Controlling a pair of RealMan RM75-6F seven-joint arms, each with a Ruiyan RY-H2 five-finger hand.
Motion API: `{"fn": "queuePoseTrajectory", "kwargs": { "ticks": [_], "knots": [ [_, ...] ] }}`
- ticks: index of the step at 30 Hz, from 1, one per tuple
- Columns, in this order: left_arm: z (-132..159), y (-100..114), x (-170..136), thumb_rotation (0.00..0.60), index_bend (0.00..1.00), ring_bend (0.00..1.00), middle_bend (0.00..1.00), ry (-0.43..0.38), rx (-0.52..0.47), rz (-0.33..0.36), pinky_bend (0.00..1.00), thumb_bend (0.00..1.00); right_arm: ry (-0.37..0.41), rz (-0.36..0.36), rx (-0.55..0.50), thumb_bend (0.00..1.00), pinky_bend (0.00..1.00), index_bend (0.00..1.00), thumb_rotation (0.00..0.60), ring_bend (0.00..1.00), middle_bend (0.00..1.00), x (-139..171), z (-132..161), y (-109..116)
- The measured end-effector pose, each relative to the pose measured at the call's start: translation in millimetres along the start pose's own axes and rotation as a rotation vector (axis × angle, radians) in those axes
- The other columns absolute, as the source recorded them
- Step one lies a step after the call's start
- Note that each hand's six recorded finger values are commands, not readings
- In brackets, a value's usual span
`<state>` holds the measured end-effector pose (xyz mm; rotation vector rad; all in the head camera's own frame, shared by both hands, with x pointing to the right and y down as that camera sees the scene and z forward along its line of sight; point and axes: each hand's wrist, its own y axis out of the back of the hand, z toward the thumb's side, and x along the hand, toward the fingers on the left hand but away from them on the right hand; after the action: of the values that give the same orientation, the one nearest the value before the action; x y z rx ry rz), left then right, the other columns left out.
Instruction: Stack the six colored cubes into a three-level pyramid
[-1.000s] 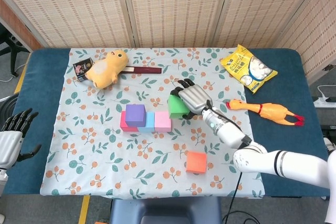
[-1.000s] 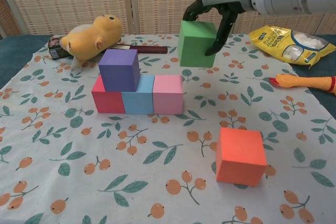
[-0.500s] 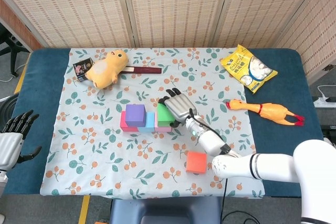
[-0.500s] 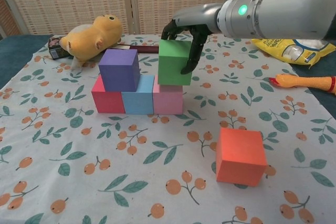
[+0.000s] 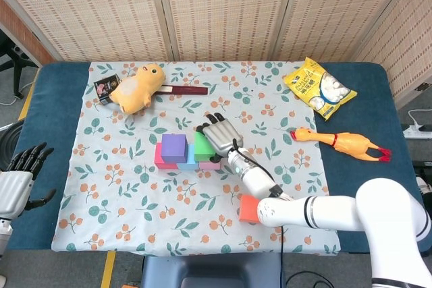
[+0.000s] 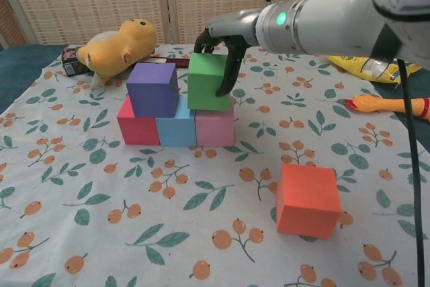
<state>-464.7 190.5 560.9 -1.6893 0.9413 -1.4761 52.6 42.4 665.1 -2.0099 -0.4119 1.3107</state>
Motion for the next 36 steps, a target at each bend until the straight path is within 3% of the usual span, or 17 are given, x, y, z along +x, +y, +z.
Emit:
{"fn": "queuePoseTrajectory", "kwargs": {
  "ticks": [10,21,30,36],
  "knots": [
    [-3,-2,-1,0.600,0.09,0.00,0.00,0.002,-0.005,-0.002,0.09,0.29,-0.024,0.012,0.010,0.16,0.00,0.22,0.600,0.00,0.25,-7,8,-5],
    [-6,-2,-4,0.600,0.09,0.00,0.00,0.007,-0.012,0.002,0.09,0.29,-0.024,0.010,0.011,0.13,0.00,0.04,0.600,0.00,0.23,-6,13,-6],
    [-9,-1,-7,0.600,0.09,0.00,0.00,0.011,-0.013,0.004,0.09,0.29,-0.034,0.000,0.020,0.13,0.00,0.03,0.600,0.00,0.23,1,7,-2],
    [-8,0,-7,0.600,0.08,0.00,0.00,0.011,-0.014,0.003,0.09,0.29,-0.034,0.003,0.017,0.13,0.00,0.11,0.600,0.00,0.23,0,4,-5]
  ]
}}
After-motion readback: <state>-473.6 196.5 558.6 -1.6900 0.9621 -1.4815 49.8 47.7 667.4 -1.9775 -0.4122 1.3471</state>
